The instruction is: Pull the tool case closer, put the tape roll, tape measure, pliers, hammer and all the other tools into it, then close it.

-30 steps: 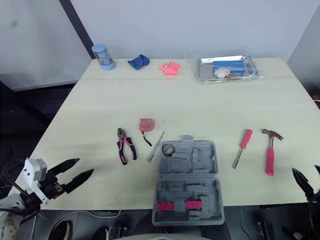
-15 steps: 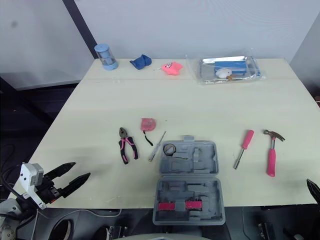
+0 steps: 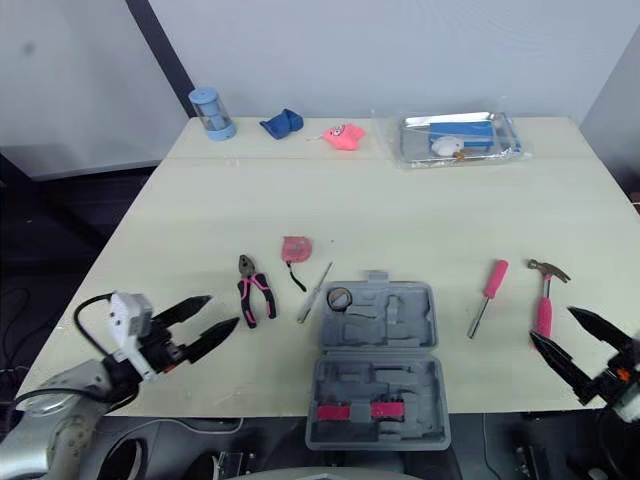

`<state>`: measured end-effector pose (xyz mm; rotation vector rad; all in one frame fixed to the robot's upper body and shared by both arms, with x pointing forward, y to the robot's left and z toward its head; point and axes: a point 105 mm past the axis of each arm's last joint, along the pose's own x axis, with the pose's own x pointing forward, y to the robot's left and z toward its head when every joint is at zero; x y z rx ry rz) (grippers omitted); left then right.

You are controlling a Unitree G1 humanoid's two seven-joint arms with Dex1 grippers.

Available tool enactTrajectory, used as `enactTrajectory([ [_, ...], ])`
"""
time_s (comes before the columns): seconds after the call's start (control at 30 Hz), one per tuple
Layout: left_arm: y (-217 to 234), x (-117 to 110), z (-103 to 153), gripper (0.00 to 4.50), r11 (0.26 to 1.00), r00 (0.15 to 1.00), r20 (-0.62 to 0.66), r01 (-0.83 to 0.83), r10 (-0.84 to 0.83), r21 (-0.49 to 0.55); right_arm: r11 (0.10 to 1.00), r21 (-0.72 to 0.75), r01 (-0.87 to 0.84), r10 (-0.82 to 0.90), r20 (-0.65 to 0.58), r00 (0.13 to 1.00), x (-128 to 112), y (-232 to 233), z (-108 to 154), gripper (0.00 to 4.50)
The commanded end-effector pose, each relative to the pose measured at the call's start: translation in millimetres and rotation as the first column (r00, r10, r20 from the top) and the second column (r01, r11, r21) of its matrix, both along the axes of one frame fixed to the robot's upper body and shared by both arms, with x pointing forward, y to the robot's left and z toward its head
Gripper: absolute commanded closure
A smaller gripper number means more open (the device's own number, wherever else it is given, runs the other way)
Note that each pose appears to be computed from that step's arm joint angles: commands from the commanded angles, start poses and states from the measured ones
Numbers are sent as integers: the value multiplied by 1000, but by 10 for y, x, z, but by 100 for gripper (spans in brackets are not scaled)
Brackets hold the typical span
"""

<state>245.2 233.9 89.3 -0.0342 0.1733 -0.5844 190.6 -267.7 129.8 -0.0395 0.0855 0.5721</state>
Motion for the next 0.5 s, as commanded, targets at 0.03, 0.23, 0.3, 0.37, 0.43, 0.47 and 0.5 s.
enactTrajectory([
  [0.03, -94, 201, 136, 0, 994, 994, 30, -108, 107, 34, 994, -5, -108, 108, 60, 992, 84, 277, 220, 9],
  [0.23, -325, 516, 143, 0, 951, 952, -1, -305, 305, 57, 966, -46, -254, 258, 112, 960, 199, 576, 392, 9],
  [0.3, -386, 575, 119, 0, 933, 935, -22, -353, 355, 66, 960, -55, -273, 278, 127, 952, 233, 619, 426, 9],
  [0.37, -463, 633, 107, 0, 921, 922, -32, -382, 385, 69, 958, -54, -282, 287, 138, 948, 263, 641, 450, 9],
  [0.43, -525, 693, 83, 0, 909, 910, -45, -408, 412, 80, 955, -56, -291, 296, 144, 944, 281, 663, 460, 9],
  [0.47, -604, 734, 64, 0, 911, 910, -58, -405, 410, 77, 952, -58, -299, 305, 146, 941, 284, 681, 460, 9],
  [0.5, -667, 764, 51, 0, 913, 912, -64, -400, 405, 82, 949, -60, -309, 314, 147, 938, 283, 700, 460, 9],
])
